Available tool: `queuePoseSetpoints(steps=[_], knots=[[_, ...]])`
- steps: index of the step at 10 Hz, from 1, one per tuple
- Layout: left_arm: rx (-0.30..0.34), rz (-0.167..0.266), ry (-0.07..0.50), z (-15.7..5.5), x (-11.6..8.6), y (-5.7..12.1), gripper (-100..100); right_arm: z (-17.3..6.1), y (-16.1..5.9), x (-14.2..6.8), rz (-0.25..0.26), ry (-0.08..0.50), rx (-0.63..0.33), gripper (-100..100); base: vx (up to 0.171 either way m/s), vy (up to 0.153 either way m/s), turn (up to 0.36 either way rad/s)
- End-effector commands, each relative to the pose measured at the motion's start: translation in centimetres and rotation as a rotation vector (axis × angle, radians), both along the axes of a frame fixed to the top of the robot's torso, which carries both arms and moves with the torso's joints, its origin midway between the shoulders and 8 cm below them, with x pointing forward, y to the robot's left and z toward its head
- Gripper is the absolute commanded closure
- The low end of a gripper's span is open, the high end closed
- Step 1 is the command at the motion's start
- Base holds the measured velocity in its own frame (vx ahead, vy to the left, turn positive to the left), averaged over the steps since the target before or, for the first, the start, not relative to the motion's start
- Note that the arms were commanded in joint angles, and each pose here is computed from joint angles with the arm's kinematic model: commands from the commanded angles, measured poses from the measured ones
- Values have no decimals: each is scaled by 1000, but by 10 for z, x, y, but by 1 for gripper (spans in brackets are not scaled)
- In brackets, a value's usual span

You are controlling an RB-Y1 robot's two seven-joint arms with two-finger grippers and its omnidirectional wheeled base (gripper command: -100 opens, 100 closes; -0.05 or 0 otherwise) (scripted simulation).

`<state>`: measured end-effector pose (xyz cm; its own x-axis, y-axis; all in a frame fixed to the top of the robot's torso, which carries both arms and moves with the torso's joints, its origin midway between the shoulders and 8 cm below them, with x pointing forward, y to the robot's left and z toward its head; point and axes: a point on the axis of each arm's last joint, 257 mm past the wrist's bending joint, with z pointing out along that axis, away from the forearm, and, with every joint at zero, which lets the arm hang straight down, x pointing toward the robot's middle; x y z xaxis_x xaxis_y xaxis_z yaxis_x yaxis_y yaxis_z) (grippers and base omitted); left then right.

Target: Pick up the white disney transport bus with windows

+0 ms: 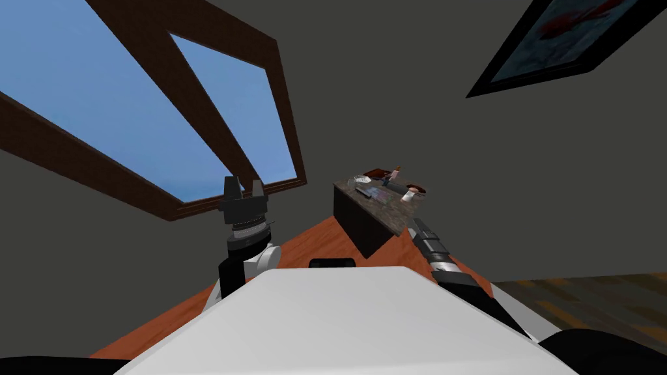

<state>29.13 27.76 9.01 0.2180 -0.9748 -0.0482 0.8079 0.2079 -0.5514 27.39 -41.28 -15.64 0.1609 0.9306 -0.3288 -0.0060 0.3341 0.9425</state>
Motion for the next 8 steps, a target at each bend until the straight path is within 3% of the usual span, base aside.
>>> queuePoseSetpoints(steps=[1, 3, 6, 7, 8], knots=[[0, 0, 0, 0, 0, 0, 0, -9, -5, -8, -2, 43, -10, -100, -29, -15, 146], [0, 0, 0, 0, 0, 0, 0, -37, -17, -30, 0, 168, -45, -100, -39, -12, 395], [0, 0, 0, 0, 0, 0, 0, -57, -24, -52, 13, 272, -76, -100, -13, -15, 230], [0, 0, 0, 0, 0, 0, 0, -70, -31, -65, 18, 337, -97, -100, 8, -12, 307], [0, 0, 0, 0, 0, 0, 0, -73, -32, -70, 21, 352, -101, -100, 12, -13, 190]])
